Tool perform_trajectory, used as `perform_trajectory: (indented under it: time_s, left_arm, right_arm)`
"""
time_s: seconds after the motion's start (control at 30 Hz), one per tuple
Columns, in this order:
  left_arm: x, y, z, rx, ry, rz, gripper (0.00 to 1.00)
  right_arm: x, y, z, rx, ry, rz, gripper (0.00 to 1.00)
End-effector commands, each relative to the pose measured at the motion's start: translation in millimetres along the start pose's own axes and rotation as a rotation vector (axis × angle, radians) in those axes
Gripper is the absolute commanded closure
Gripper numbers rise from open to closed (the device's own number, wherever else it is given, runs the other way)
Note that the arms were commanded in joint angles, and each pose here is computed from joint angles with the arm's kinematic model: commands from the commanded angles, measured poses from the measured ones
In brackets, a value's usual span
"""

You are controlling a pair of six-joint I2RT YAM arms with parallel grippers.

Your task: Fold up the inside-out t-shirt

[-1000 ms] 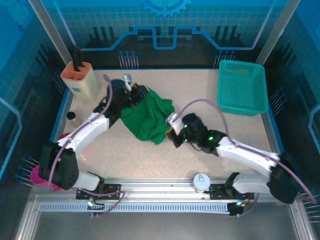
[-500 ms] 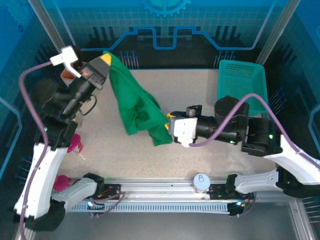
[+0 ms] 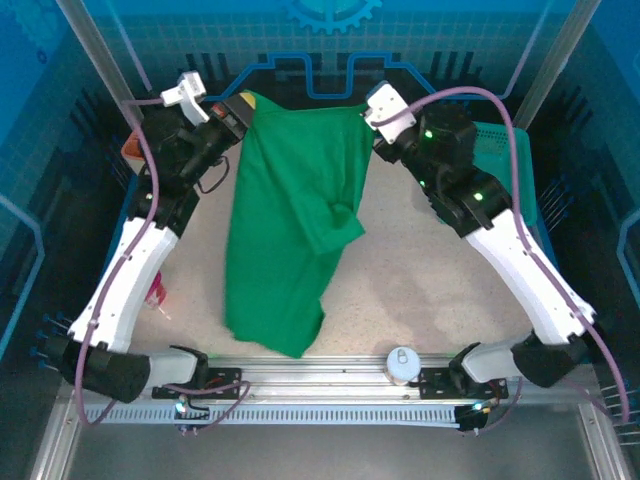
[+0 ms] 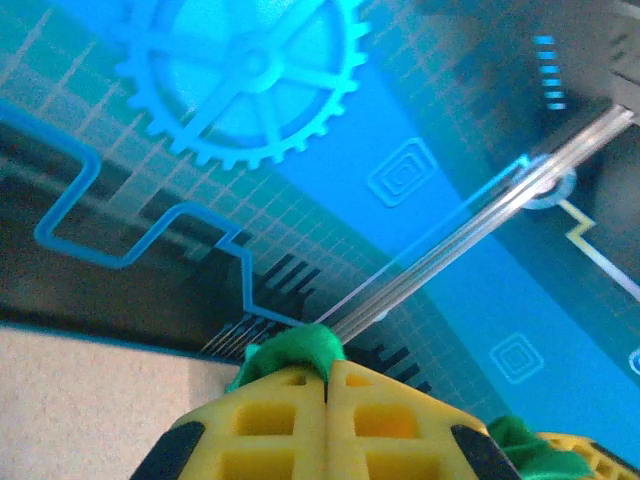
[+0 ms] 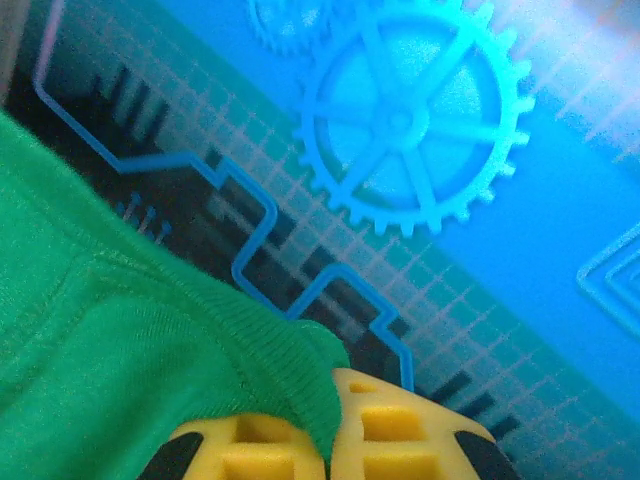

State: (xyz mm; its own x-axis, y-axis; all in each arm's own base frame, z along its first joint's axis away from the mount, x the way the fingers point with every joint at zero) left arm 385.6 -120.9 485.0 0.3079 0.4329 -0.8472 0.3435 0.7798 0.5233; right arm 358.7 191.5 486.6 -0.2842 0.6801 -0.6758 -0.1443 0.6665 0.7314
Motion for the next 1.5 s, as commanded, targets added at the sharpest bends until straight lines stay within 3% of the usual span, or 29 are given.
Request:
perform_trajectory:
  time_s: [0.0,0.13,0.2,0.27,0.33,0.43,0.57,0.77,0.93,1.03,1.17,1.23,1.37,1.47]
  left_arm:
    - [-64,23,-21,-0.014,-0.225,-0.099,1.00]
    - [-134,15,-56,0.093,-0.521,0.025,1.00]
    - [-162,7,-84,0.137,-0.663,0.100,1.00]
    - [-178,-2,-110,0.146,-0.761,0.192,1.00]
    - [-182,-5,-127,0.102,-0.798,0.260,1.00]
    - [-176,-6,-131,0.062,-0.776,0.307,1.00]
    - [-153,-3,-110,0.054,-0.630,0.283,1.00]
    - [-103,10,-67,-0.022,-0.389,0.273,1.00]
    - [-43,14,-8,-0.032,-0.177,0.377,1.00]
    - [-10,19,26,-0.030,-0.106,0.351,1.00]
    - [-10,28,61,-0.010,-0.145,0.319,1.00]
    - [-20,37,70,-0.026,-0.172,0.337,1.00]
    - [-45,59,72,-0.071,-0.247,0.326,1.00]
    - [-56,63,64,-0.064,-0.286,0.338,1.00]
  right_arm:
    - [-36,35,-38,-0.141,-0.053,0.127,1.00]
    - [30,66,-120,-0.604,0.336,-0.042,1.00]
    - [39,74,-166,-0.838,0.380,-0.067,1.00]
    - [36,77,-194,-0.941,0.421,-0.053,1.00]
    - [39,76,-208,-0.966,0.495,-0.068,1.00]
    - [42,76,-211,-0.970,0.557,-0.064,1.00]
    - [38,74,-195,-0.927,0.534,-0.039,1.00]
    - [-12,57,-116,-0.680,0.102,0.042,1.00]
    - [-37,39,-45,-0.519,-0.131,0.130,1.00]
    - [-40,32,4,-0.424,-0.214,0.073,1.00]
    - [-85,31,53,-0.266,-0.443,0.141,1.00]
    - [-98,38,66,-0.230,-0.479,0.153,1.00]
    - [-103,62,58,-0.319,-0.437,0.131,1.00]
    - [-81,67,40,-0.406,-0.311,0.048,1.00]
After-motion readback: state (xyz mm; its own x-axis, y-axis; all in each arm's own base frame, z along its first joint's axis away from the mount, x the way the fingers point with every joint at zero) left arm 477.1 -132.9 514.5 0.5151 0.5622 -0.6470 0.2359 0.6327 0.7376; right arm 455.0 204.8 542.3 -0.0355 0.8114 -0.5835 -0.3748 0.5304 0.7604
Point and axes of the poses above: each hand's point on the last joint's axis, 136 mm out from that joint toward the fingers, its own z axis out along the fingers, its own x axis along the line the jaws close on, y = z × x, the point moved 2 cm from there along -z, back along the fingers, and after that the axes turned 8 degrees about -z, right-handed, at the moved point
